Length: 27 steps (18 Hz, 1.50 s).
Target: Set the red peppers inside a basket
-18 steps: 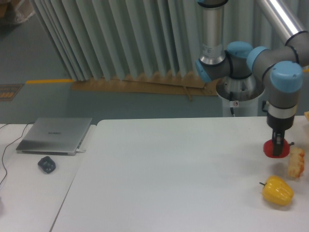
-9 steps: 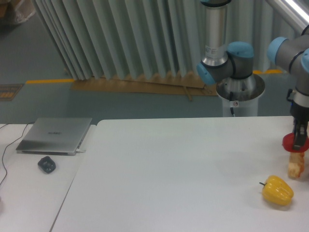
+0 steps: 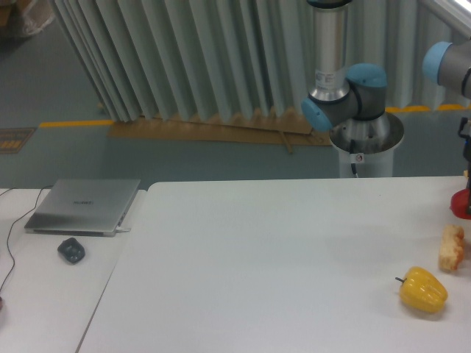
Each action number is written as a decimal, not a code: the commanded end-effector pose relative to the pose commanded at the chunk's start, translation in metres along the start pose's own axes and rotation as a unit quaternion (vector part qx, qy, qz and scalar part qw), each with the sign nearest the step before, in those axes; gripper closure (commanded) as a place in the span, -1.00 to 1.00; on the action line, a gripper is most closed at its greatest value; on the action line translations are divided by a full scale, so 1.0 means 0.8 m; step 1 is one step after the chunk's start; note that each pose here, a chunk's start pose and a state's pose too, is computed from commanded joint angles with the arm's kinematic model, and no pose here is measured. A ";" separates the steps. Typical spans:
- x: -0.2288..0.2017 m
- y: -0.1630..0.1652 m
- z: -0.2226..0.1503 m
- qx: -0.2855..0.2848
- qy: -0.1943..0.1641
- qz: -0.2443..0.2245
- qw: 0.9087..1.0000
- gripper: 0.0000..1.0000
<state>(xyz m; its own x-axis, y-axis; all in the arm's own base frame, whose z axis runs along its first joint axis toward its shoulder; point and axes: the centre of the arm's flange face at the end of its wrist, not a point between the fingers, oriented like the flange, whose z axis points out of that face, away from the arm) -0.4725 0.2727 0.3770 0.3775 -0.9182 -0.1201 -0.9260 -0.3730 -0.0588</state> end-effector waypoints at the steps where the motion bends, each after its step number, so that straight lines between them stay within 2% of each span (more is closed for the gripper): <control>1: 0.004 0.009 -0.001 -0.001 0.000 0.005 1.000 -0.05; 6: 0.031 0.062 -0.017 -0.014 -0.007 0.012 1.000 -0.04; 13: 0.057 0.127 0.003 -0.006 -0.002 0.026 1.000 -0.01; 19: 0.065 0.150 -0.001 -0.012 -0.002 0.037 0.999 -0.04; 23: 0.072 0.163 0.016 -0.001 0.001 0.047 0.999 -0.28; 25: 0.071 0.163 0.017 0.000 0.001 0.050 0.999 -1.00; 27: 0.069 0.161 0.015 -0.002 0.001 0.051 0.999 -1.00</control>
<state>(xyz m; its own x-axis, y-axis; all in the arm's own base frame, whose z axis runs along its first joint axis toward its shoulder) -0.5706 0.1755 0.3509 0.2804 -0.9518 -0.1243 -0.9599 -0.2772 -0.0432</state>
